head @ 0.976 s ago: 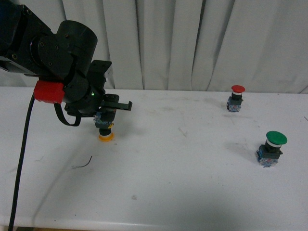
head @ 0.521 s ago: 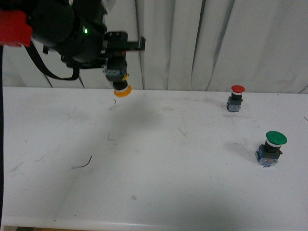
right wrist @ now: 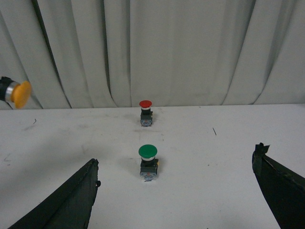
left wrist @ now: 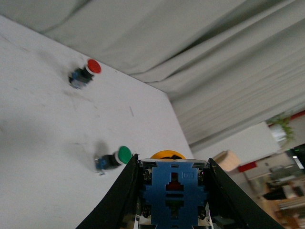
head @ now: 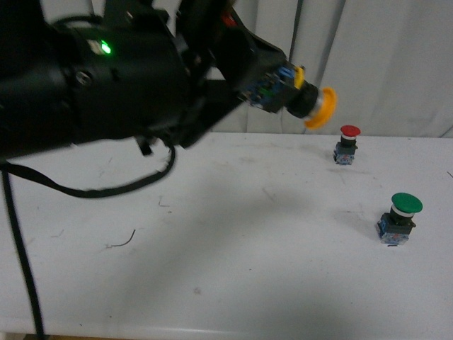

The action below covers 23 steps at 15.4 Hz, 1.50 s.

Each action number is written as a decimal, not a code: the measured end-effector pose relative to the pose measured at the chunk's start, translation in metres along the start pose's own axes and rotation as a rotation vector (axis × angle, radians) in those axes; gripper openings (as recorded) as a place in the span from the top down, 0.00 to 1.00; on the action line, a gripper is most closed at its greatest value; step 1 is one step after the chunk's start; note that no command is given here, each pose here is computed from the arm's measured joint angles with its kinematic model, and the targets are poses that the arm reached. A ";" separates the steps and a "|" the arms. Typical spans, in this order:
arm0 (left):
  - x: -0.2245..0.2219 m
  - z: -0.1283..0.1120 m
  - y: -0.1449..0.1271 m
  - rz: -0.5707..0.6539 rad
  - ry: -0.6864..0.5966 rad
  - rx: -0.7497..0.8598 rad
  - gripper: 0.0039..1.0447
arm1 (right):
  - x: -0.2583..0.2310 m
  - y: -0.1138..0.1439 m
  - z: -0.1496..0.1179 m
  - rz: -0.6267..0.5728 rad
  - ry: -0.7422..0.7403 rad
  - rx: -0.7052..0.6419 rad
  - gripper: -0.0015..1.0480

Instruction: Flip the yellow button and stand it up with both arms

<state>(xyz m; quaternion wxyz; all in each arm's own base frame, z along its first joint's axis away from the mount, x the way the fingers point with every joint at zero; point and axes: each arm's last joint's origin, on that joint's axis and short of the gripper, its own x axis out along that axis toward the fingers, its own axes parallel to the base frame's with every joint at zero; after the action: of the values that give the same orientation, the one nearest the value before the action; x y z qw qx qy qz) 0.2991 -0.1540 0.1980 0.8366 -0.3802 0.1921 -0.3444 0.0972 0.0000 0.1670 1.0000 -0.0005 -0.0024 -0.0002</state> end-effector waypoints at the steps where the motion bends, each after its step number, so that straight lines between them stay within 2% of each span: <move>1: 0.009 -0.010 0.001 -0.057 -0.013 -0.084 0.67 | 0.000 0.000 0.000 0.000 0.000 0.000 0.06; 3: 0.013 -0.007 -0.004 -0.200 -0.086 -0.199 0.67 | 0.000 0.000 0.000 0.000 0.000 0.000 0.06; 5: 0.007 0.001 -0.002 -0.251 -0.123 -0.278 0.67 | 0.000 0.000 0.000 0.000 0.000 0.000 0.06; 7: -0.003 0.000 0.004 -0.231 -0.107 -0.318 0.67 | 0.000 0.000 0.000 0.000 0.000 0.000 0.06; 17: -0.007 0.003 0.006 -0.233 -0.105 -0.315 0.68 | 0.000 0.000 0.000 0.000 0.000 0.000 0.06; 20: -0.006 0.002 0.005 -0.234 -0.101 -0.312 0.68 | 0.006 -0.004 0.017 0.059 -0.163 0.039 0.06; 23: -0.006 0.000 0.004 -0.237 -0.097 -0.309 0.68 | 0.039 -0.008 0.017 0.046 -0.144 0.049 0.06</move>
<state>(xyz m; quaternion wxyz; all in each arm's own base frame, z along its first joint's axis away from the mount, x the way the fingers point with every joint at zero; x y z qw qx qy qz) 0.2971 -0.1481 0.1957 0.7302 -0.5402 0.1561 -0.3882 0.1364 -0.0080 0.1845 0.9967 0.0237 -0.0743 0.0227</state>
